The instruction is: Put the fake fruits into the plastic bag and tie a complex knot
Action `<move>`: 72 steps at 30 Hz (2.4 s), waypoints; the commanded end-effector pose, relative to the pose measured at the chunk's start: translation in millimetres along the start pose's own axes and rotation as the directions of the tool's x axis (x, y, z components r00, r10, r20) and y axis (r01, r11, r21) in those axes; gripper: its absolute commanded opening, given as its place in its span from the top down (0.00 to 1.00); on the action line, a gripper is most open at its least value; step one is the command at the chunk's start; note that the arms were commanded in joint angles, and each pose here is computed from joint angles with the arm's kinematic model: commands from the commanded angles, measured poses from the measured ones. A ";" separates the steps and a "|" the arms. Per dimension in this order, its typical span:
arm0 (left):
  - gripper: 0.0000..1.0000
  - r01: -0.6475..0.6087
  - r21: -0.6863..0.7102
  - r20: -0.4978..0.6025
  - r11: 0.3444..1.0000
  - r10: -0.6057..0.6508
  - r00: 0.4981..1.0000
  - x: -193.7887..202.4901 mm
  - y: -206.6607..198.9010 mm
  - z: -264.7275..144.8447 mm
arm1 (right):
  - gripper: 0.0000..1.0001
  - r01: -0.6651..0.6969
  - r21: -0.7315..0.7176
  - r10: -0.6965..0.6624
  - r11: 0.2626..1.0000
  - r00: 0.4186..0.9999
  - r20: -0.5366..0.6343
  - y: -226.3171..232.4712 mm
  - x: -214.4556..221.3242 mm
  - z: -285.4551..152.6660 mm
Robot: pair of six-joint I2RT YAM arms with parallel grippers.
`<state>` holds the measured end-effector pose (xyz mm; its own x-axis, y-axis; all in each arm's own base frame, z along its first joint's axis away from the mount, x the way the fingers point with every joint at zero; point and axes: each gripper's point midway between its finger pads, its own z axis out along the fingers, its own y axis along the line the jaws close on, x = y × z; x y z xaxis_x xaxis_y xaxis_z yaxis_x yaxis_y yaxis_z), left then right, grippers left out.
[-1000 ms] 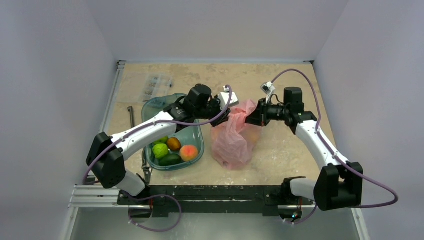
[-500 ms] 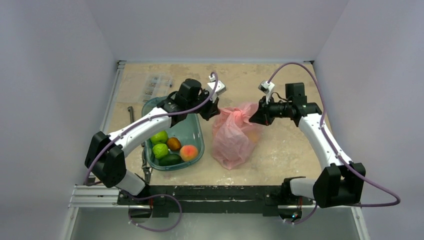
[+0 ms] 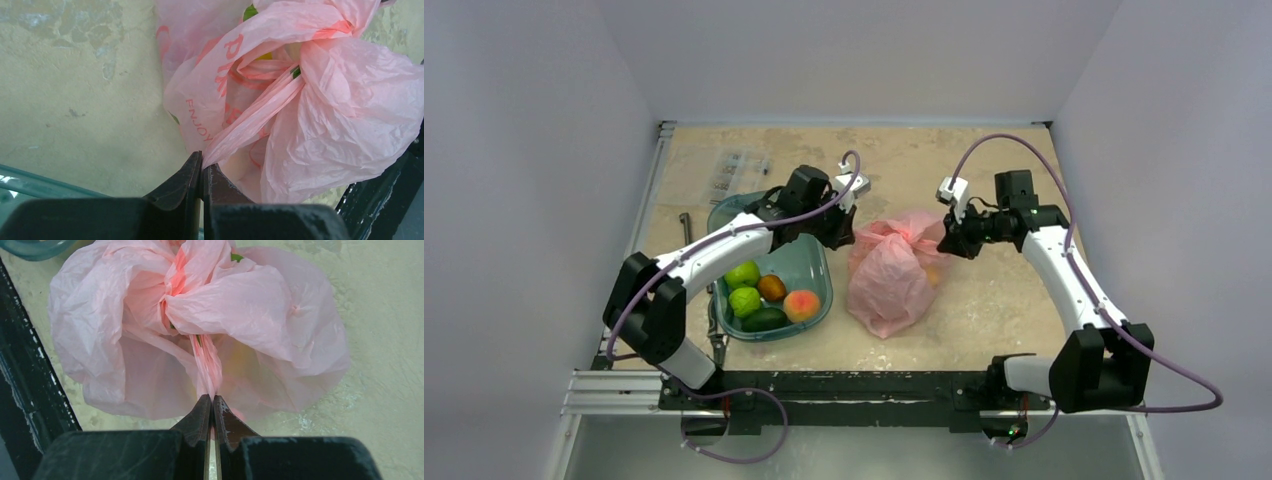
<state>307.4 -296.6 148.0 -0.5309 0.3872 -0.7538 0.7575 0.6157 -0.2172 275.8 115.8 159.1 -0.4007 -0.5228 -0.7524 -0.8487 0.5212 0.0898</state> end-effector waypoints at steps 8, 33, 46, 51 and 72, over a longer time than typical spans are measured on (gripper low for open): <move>0.81 -0.051 0.106 0.075 0.993 0.043 0.996 -18.7 -15.9 -13.5 | 0.35 0.120 -0.027 -0.119 0.992 0.993 0.023 9.7 -2.3 -12.6; 0.56 -0.626 0.060 0.030 0.778 0.625 0.780 -20.4 -17.9 11.7 | 0.62 0.117 0.047 -0.121 0.992 0.988 0.093 -8.4 -13.0 43.8; 1.00 -0.305 -0.116 0.022 0.945 0.309 0.951 -27.5 12.8 -29.6 | 1.00 0.102 0.255 -0.124 0.962 0.990 0.073 -21.4 -21.9 3.1; 1.00 -0.192 -0.244 0.075 0.951 0.216 0.974 -41.7 34.8 -60.5 | 1.00 0.089 0.352 -0.119 0.932 0.991 0.064 -34.6 -26.2 -24.5; 1.00 0.080 -0.384 -0.098 0.920 -0.127 0.987 53.7 130.7 -63.7 | 1.00 0.115 0.539 0.065 0.835 0.950 -0.305 -108.6 136.8 -41.3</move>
<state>331.7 -223.9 125.7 -0.5566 0.4089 -0.7232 0.6904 0.7119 -0.1289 292.4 44.9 80.6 -0.4086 -0.5849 -0.7006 -0.7231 0.6759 -0.1426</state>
